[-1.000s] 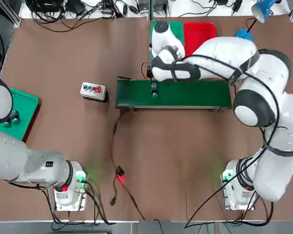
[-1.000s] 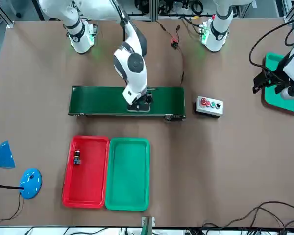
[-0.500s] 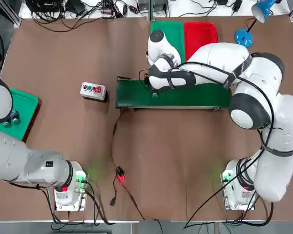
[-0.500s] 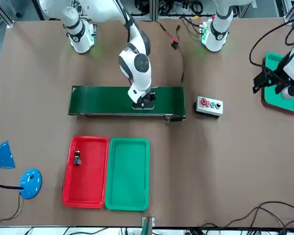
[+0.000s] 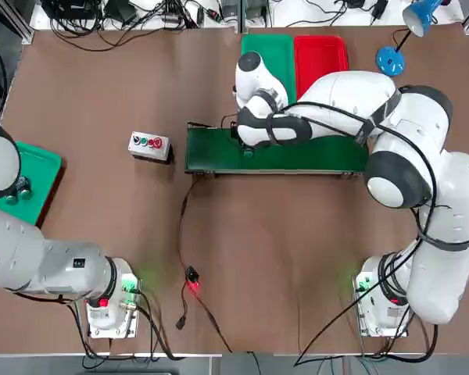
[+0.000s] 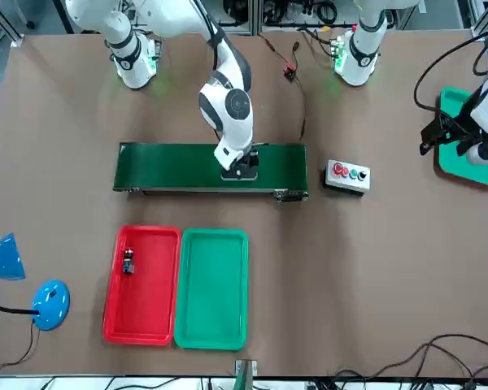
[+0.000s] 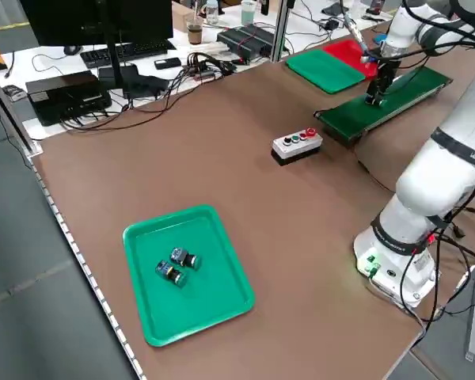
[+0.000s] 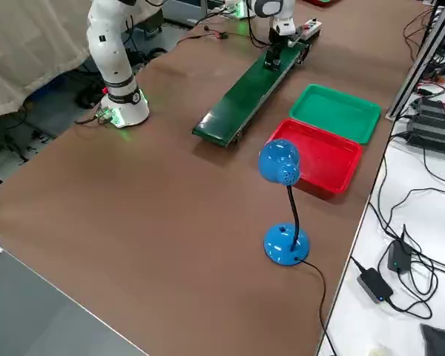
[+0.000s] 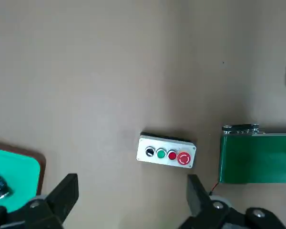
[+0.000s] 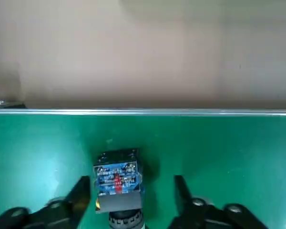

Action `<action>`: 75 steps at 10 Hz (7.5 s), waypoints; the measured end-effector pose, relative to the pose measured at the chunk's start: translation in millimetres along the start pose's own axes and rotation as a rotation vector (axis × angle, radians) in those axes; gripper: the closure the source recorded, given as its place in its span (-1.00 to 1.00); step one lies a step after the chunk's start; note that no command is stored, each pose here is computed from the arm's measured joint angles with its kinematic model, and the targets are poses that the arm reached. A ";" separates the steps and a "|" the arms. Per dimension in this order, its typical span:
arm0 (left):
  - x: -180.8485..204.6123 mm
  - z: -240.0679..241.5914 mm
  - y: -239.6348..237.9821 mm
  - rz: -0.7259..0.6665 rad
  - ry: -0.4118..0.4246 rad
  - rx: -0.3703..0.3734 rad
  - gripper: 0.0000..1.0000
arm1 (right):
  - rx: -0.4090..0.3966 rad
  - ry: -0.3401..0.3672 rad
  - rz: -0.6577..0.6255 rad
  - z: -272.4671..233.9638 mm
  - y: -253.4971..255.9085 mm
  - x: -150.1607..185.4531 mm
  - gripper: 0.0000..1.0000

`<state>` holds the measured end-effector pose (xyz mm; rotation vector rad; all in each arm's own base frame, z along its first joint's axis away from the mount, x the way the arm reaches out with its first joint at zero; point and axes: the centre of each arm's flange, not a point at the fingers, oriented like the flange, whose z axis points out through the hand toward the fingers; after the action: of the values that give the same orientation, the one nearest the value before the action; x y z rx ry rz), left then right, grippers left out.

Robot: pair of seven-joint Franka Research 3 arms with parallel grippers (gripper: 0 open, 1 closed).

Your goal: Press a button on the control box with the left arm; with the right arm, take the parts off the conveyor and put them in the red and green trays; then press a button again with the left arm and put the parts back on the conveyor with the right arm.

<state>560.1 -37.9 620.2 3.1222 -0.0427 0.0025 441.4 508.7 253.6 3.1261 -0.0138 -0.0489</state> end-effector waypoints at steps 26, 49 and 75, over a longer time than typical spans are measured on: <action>0.6 0.3 0.4 0.001 0.000 0.000 -1.00 | 0.083 0.287 0.161 39.6 181.7 242.6 0.18; -1.6 -5.6 10.3 0.018 0.007 0.000 -0.95 | 0.029 0.133 0.120 -388.7 471.7 141.9 -0.99; -108.5 344.3 47.0 0.100 -0.054 0.007 0.98 | 0.032 0.100 0.142 -386.3 492.0 111.5 -0.99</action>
<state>450.8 -88.5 276.7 3.1225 -0.2001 -0.0807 560.7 21.6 643.6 3.1453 -0.2376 0.1108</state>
